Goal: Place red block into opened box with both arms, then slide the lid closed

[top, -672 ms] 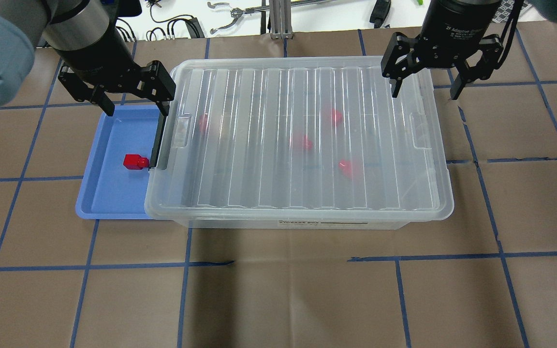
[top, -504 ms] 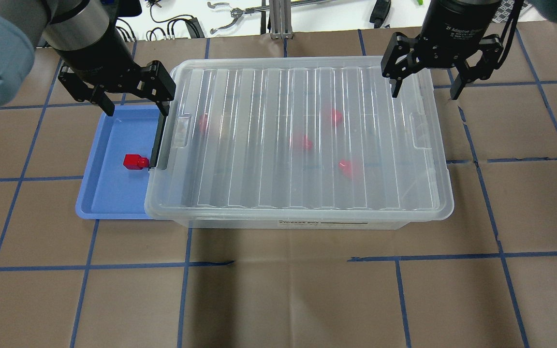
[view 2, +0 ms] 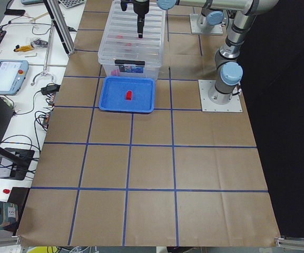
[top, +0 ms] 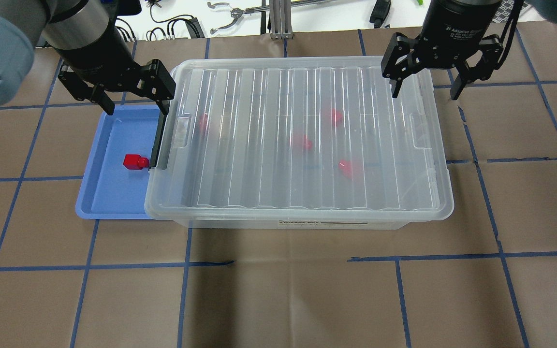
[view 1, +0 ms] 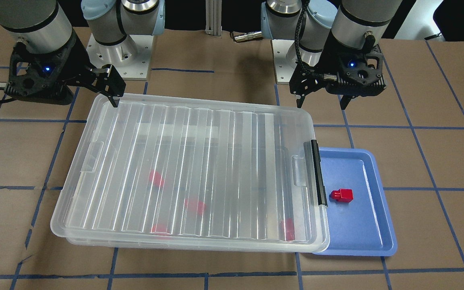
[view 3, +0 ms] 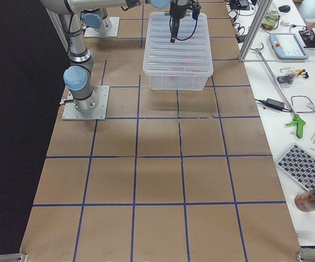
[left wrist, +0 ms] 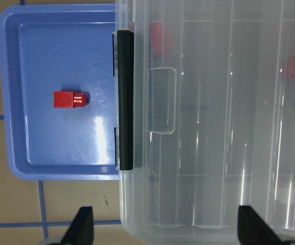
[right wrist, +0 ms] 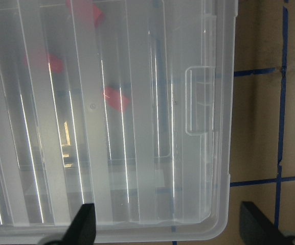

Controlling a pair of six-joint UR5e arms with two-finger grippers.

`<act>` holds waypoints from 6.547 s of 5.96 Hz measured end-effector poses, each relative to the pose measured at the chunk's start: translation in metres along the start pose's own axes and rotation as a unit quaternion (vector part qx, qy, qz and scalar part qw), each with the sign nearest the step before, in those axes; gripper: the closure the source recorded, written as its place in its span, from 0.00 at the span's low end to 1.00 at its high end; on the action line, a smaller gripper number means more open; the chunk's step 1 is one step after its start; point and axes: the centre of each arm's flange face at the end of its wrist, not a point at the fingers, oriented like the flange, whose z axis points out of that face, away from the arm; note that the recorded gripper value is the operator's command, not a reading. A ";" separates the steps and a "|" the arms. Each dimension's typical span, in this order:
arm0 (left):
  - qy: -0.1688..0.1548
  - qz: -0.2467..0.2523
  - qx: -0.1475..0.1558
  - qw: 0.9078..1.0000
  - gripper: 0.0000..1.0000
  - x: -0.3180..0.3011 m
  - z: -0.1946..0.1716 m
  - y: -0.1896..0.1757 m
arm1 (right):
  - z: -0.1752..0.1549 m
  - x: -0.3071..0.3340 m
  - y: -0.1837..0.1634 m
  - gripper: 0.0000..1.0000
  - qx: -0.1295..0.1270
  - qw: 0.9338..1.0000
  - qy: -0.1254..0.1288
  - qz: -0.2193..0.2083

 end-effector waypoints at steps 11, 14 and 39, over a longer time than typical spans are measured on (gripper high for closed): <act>0.002 0.007 -0.007 1.000 0.01 0.000 0.008 0.001 | 0.163 0.109 -0.026 0.00 -0.007 1.000 0.004 0.010; 0.002 0.020 -0.010 1.000 0.01 0.001 0.010 0.002 | 0.166 0.113 -0.029 0.00 -0.003 1.000 0.011 -0.024; 0.048 0.724 -0.027 0.688 0.99 -0.172 0.326 -0.089 | 0.144 0.306 -0.017 0.00 0.016 0.998 0.045 -0.045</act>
